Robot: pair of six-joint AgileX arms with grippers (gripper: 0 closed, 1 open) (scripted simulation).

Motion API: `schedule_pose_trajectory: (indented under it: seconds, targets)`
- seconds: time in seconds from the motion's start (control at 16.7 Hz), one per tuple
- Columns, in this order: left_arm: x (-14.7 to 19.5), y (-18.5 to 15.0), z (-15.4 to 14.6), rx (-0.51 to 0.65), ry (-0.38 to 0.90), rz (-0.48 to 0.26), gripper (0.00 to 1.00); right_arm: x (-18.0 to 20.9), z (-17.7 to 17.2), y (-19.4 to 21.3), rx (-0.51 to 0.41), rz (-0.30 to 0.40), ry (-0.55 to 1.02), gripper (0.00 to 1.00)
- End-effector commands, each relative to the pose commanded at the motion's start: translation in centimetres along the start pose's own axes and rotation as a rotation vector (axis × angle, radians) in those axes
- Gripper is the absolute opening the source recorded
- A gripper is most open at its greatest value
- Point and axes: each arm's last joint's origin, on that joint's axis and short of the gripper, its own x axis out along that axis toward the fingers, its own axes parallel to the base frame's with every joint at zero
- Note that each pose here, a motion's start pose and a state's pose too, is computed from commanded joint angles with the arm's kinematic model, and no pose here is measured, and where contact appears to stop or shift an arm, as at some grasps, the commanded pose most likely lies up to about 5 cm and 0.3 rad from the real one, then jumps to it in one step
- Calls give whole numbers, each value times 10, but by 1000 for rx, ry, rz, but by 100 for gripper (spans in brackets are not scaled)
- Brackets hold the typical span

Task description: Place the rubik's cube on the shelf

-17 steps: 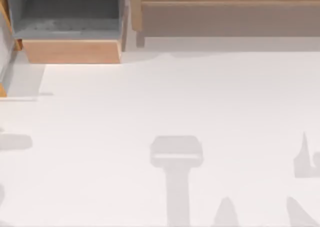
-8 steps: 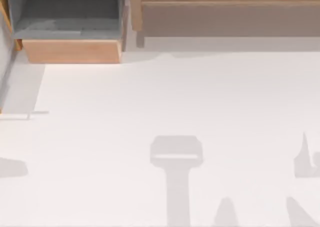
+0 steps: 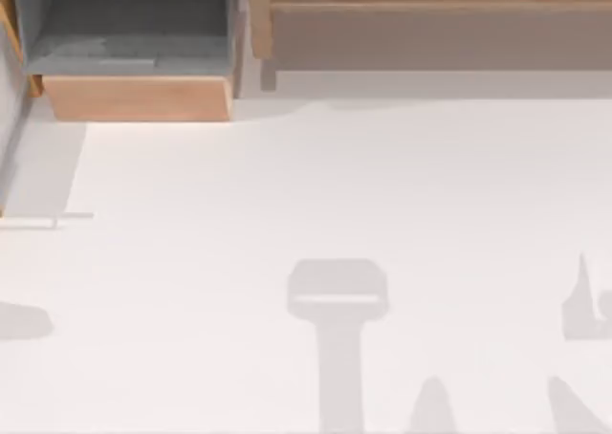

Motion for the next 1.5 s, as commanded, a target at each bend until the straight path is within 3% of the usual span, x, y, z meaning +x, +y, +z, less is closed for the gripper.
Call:
schedule_pose_trajectory:
  seconds: [0.36,0.42,1.5]
  targets:
    - [0,0,0,0,0,0,98,0,0,0,0,0,0,100]
    - [0,0,0,0,0,0,100,0,0,0,0,0,0,100]
    - [-18,-1,1,-2,-4,-2,100,0,0,0,0,0,0,100]
